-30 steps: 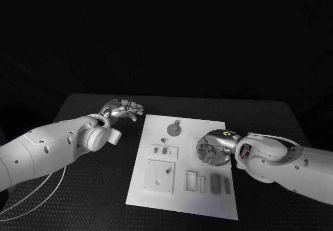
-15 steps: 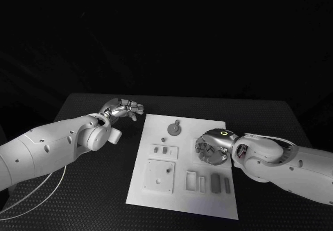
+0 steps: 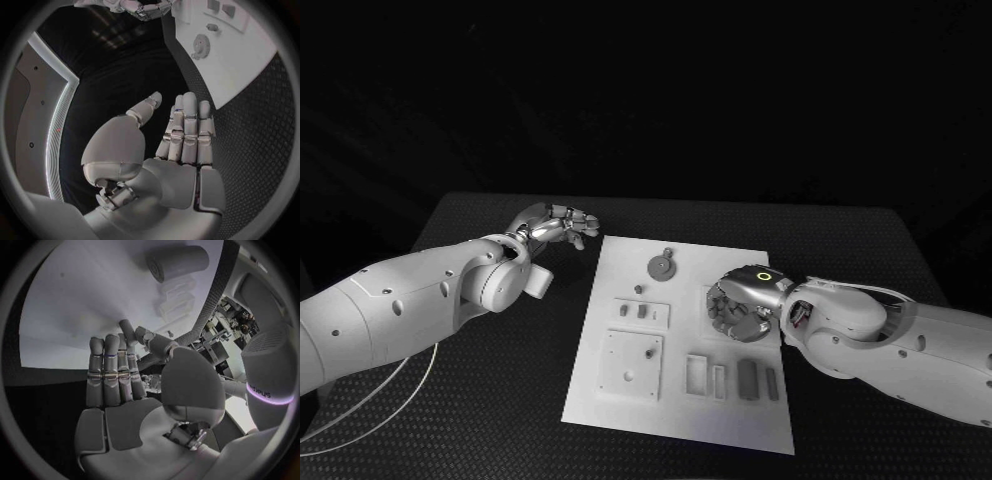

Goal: Assemble the parts on the task board

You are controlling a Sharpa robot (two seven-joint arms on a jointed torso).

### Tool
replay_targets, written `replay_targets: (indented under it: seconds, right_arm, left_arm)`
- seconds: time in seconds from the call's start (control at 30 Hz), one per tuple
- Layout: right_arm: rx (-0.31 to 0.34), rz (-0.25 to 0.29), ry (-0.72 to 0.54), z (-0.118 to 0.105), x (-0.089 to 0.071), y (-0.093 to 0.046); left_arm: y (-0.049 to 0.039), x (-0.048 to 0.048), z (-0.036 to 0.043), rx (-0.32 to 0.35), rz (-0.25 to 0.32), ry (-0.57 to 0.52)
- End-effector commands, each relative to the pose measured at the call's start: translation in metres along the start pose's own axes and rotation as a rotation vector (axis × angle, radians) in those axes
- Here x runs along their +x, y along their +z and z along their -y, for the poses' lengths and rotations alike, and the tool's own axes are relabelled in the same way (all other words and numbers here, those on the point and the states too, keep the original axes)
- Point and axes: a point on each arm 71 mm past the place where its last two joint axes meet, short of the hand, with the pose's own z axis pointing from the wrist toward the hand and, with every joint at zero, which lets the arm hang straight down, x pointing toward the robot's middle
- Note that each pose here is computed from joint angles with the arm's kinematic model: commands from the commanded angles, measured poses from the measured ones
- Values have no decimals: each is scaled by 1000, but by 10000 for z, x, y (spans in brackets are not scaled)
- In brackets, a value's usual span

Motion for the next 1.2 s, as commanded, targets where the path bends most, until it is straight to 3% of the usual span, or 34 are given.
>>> replay_targets:
  seconds: [0.03, 0.47, 0.83, 1.03, 1.2]
  right_arm:
    - [-13, 15, -36, -30, 1, -2]
    - [-22, 52, -13, -70, -67, -47]
    - [-28, 77, 73, -71, -446, -42]
    - [-63, 100, 105, -178, -504, 13]
    - [-135, 133, 144, -427, -539, 144]
  left_arm:
    - [4, 17, 14, 10, -12, -6]
    - [11, 28, 17, 11, -13, -7]
    - [20, 37, 17, 11, -15, -7]
    - [23, 47, 20, 12, -16, -8]
    - [27, 50, 22, 13, -15, -7]
